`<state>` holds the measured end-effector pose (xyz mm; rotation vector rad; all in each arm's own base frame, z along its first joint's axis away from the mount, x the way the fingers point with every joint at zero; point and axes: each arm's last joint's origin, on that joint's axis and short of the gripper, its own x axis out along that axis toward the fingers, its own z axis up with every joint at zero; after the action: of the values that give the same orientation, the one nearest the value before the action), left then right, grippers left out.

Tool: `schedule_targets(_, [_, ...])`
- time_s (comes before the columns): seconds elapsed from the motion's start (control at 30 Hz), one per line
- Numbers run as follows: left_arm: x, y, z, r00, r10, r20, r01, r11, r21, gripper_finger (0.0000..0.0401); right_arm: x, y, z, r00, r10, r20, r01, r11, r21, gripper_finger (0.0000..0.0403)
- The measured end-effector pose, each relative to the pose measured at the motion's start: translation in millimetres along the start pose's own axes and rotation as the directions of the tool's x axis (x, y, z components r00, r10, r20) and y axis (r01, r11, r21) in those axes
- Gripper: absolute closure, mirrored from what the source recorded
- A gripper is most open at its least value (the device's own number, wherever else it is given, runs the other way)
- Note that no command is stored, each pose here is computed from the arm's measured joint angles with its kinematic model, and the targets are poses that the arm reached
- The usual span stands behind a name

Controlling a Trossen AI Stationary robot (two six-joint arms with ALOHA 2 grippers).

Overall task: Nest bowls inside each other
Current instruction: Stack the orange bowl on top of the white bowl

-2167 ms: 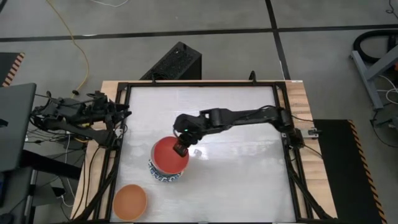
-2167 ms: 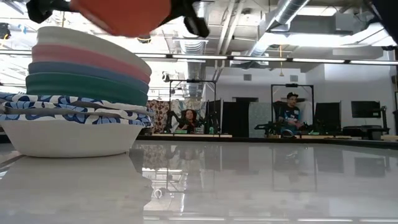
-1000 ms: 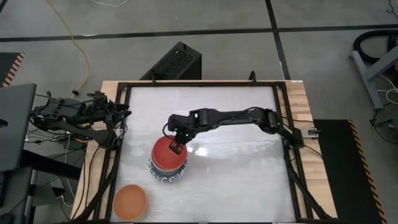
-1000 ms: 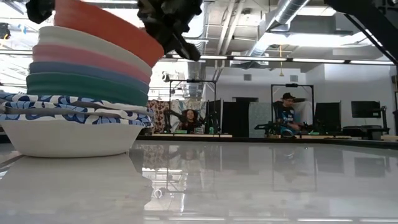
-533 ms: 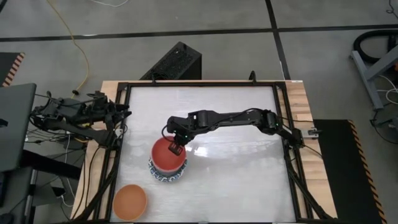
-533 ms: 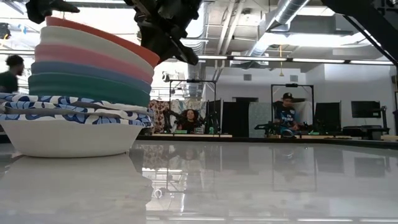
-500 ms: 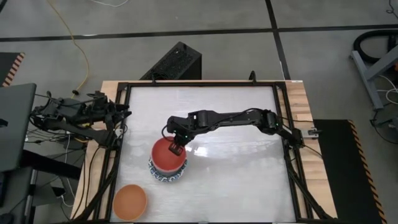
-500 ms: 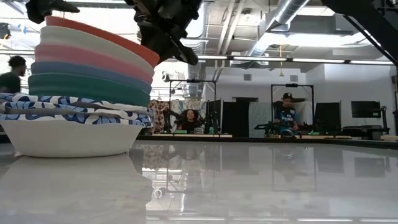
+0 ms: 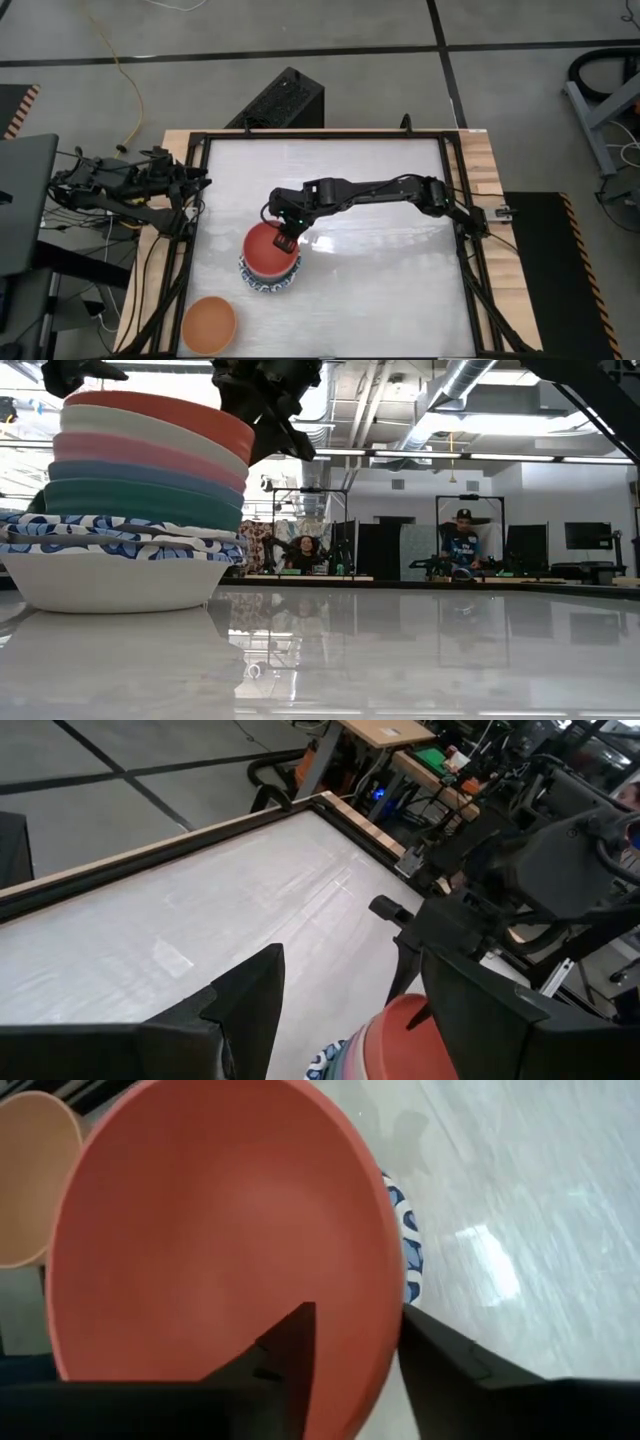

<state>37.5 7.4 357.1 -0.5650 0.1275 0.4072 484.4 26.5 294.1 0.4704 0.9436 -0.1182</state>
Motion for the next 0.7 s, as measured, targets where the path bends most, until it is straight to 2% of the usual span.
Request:
schedule_targets(0.13, [0, 0, 0, 1.0, 0.0, 0.0, 0.0, 1.0, 0.0, 0.0177, 0, -2, 1, 1.0, -0.002, 0.003, 0.002, 1.0, 0.014, 0.0212])
schedule_targets(0.23, [0, 0, 0, 1.0, 0.0, 0.0, 0.0, 1.0, 0.0, 0.0177, 0, -3, 2, 1.0, -0.003, 0.002, 0.002, 1.0, 0.029, 0.0201])
schedule_targets(0.5, [0, -1, 0, 1.0, -0.021, -0.017, 0.021, 1.0, 0.0, 0.0177, -1, -1, 1, 1.0, -0.003, 0.003, 0.003, 1.0, 0.019, 0.0212])
schedule_targets(0.7, [0, -2, -1, 0.997, -0.062, -0.05, 0.062, 0.998, 0.002, 0.0177, -14, 6, 8, 0.998, -0.005, 0.058, 0.008, 0.999, -0.053, 0.0218])
